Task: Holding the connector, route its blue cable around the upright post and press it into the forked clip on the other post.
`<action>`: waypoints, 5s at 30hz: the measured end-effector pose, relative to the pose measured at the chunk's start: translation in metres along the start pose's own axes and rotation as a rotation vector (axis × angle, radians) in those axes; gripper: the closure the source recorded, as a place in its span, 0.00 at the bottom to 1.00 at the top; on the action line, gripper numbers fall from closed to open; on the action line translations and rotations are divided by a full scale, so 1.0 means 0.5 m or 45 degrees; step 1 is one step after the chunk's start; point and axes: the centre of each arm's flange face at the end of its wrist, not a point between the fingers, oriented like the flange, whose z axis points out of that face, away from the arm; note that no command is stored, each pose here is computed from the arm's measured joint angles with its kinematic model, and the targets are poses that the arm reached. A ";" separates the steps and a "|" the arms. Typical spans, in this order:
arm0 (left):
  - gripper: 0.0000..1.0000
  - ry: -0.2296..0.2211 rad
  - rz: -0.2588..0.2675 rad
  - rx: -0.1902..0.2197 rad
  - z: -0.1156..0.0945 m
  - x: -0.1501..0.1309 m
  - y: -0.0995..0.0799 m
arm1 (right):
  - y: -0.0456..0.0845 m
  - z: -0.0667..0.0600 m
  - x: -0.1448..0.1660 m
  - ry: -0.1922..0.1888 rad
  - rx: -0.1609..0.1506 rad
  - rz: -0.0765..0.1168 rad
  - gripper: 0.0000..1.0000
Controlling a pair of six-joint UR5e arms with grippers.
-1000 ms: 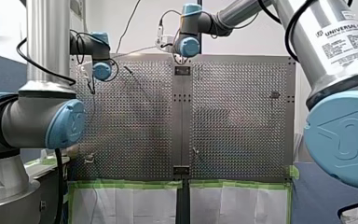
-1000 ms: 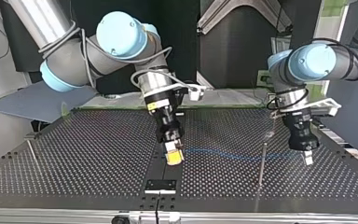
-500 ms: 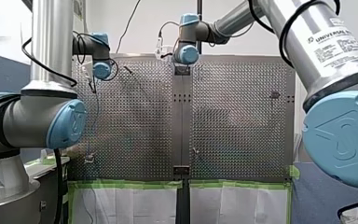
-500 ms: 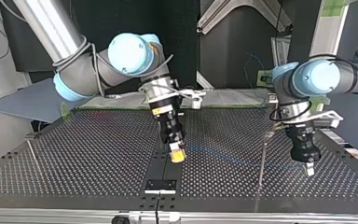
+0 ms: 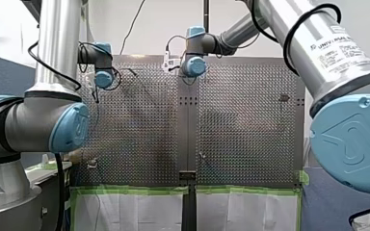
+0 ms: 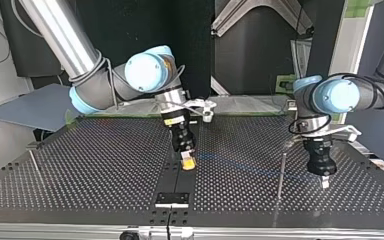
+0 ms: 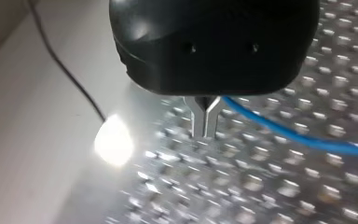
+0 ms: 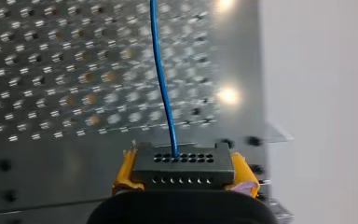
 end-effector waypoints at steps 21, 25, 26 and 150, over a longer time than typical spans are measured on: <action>1.00 0.100 0.001 0.036 -0.003 0.081 0.002 | 0.073 0.020 -0.176 -0.195 -0.083 -0.016 1.00; 1.00 0.104 -0.001 0.041 -0.005 0.082 -0.001 | 0.087 0.017 -0.185 -0.217 -0.096 -0.018 1.00; 1.00 0.104 -0.001 0.042 -0.005 0.082 -0.002 | 0.089 0.017 -0.187 -0.220 -0.097 -0.018 1.00; 0.02 0.258 -0.139 0.143 -0.029 0.174 -0.029 | 0.418 -0.702 -0.982 -0.740 -0.687 -0.045 1.00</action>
